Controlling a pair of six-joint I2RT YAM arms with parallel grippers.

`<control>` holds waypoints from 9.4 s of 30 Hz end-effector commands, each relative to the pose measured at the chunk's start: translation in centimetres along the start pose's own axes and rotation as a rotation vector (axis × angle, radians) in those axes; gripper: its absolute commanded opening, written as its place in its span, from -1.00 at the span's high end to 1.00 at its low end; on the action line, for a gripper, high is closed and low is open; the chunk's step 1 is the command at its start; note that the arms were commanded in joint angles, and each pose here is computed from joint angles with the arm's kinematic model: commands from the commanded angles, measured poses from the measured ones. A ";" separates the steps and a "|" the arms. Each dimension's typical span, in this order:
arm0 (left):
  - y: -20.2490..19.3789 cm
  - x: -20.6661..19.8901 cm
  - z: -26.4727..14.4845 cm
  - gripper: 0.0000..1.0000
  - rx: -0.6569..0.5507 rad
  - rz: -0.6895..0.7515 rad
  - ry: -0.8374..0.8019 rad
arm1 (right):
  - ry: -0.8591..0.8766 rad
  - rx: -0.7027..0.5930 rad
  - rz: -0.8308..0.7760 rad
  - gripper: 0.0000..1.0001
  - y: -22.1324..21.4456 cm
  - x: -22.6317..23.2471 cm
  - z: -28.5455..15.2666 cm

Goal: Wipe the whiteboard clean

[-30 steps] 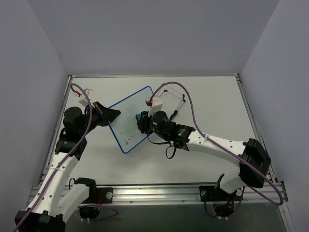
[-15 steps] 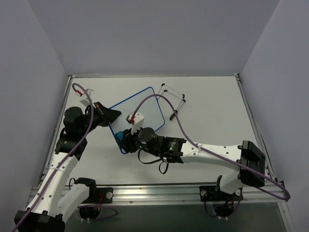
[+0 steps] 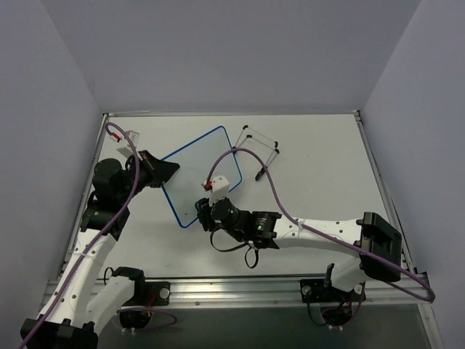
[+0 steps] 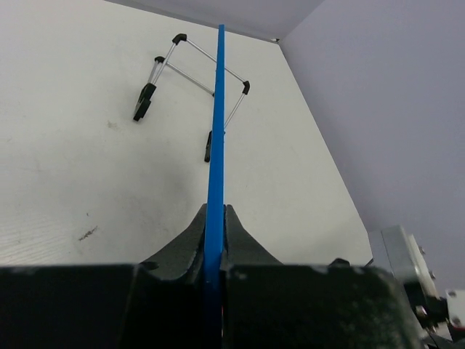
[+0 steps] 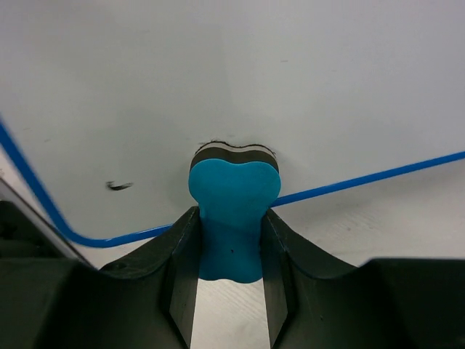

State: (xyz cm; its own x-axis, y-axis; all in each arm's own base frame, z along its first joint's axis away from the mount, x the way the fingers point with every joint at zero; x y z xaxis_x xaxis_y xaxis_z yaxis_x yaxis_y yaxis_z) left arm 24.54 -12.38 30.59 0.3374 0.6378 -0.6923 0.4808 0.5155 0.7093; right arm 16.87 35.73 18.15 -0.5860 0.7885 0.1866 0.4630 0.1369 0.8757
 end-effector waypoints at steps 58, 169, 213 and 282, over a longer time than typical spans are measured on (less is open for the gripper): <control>3.0 -7.1 -4.6 0.95 -0.040 0.057 -0.160 | -0.259 -0.137 0.264 1.00 9.8 -24.5 -4.5; 5.9 -10.4 5.0 0.95 0.466 0.133 -0.993 | 0.643 -0.379 0.095 0.03 17.9 -16.9 -16.7; 7.2 3.8 1.9 -0.88 0.080 -0.065 0.106 | 0.127 -0.752 0.173 1.00 22.9 -28.3 -14.5; -1.2 4.0 -2.2 -0.88 0.214 0.096 0.110 | 0.210 -0.901 0.048 1.00 19.7 -36.2 -2.6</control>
State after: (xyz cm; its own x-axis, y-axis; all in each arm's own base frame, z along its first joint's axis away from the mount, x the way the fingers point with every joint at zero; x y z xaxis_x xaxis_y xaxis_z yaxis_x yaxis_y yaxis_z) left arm 23.54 -8.84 26.32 0.2527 0.7527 -0.6080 0.6344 0.3455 0.6915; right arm 45.88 8.93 21.70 -0.5610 0.6113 0.5581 0.2721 -0.5006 0.8218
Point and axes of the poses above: each gripper's point midway between its finger pads, its own z axis out along the fingers, its own x axis along the line the jaws close on, y = z × x, the point moved 5 cm from there along -z, back along the fingers, and after that the axes turned 4 degrees about -z, right-handed, at the moved point
